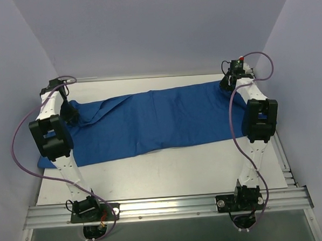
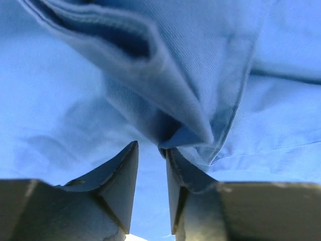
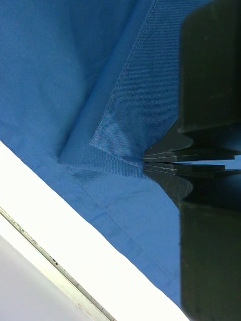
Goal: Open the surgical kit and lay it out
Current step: Open the surgical kit at the center of the board.
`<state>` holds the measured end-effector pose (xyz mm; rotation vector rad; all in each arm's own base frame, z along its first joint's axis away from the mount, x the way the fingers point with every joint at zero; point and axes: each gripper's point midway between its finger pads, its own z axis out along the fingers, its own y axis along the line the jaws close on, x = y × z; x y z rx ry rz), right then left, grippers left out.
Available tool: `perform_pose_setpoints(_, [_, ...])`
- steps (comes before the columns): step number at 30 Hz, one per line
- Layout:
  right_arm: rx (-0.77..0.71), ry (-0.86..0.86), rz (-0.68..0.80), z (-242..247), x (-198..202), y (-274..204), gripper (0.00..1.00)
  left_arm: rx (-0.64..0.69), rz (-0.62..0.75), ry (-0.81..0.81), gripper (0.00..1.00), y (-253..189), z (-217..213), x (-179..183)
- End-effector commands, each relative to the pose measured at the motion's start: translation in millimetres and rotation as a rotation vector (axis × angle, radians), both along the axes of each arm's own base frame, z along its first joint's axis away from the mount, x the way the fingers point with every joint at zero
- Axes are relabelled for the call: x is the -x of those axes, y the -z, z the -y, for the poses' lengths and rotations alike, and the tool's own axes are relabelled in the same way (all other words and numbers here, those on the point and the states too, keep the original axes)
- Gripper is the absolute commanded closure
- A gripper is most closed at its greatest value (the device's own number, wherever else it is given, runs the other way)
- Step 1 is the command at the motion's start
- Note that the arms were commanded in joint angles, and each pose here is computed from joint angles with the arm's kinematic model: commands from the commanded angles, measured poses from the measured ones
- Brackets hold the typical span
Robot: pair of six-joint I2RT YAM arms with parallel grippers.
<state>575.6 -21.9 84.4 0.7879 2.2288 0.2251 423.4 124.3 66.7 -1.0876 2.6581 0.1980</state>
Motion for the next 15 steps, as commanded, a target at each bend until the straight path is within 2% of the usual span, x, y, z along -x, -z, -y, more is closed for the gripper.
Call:
perform_pose_setpoints(1, [-0.002, -0.021, 0.058, -6, -9, -26, 1.0, -0.004, 0.081, -0.02, 0.59, -9, -12, -26])
perform_pose_setpoints(2, [-0.001, -0.021, 0.06, -5, -9, -26, 1.0, -0.003, 0.09, -0.019, 0.56, -9, -13, -32])
perform_pose_setpoints(6, [0.002, -0.021, 0.061, -5, -9, -28, 1.0, -0.005, 0.12, -0.019, 0.55, -13, -16, -47])
perform_pose_setpoints(15, [0.004, -0.021, 0.062, -4, -11, -27, 1.0, 0.021, 0.12, -0.017, 0.56, -5, -17, -64])
